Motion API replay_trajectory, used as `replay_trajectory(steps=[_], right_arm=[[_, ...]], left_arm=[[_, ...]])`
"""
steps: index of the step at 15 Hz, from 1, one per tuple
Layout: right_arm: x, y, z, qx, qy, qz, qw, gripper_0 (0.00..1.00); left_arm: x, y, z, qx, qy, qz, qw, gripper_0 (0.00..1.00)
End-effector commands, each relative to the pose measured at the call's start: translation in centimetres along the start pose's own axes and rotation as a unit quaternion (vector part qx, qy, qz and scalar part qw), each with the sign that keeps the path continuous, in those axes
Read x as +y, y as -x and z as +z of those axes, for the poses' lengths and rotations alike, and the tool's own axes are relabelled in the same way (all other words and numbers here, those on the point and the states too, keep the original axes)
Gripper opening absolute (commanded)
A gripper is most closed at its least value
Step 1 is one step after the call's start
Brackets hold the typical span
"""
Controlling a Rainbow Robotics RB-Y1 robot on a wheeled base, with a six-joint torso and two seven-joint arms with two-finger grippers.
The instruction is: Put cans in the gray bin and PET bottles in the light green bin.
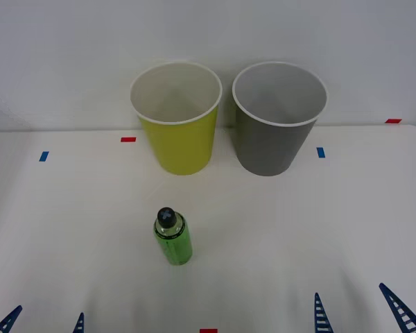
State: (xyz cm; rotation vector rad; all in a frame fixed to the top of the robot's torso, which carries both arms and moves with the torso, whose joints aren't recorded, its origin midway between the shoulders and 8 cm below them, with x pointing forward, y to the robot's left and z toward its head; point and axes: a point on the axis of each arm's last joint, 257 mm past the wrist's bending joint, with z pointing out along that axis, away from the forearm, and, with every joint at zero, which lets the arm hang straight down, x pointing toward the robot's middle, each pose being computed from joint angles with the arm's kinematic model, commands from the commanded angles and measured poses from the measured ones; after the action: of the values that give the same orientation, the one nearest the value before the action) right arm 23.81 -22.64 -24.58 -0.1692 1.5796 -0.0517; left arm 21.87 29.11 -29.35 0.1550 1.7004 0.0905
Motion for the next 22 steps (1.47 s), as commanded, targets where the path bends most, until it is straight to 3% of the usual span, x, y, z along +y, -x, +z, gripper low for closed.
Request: replay_trajectory(steps=[1, 22], right_arm=[[0.00, 0.00, 0.00, 0.000, 0.000, 0.000, 1.0000, 1.00], [0.00, 0.00, 0.00, 0.000, 0.000, 0.000, 1.0000, 1.00]], left_arm=[[0.00, 0.00, 0.00, 0.000, 0.000, 0.000, 1.0000, 1.00], [0.00, 0.00, 0.00, 0.000, 0.000, 0.000, 1.0000, 1.00]])
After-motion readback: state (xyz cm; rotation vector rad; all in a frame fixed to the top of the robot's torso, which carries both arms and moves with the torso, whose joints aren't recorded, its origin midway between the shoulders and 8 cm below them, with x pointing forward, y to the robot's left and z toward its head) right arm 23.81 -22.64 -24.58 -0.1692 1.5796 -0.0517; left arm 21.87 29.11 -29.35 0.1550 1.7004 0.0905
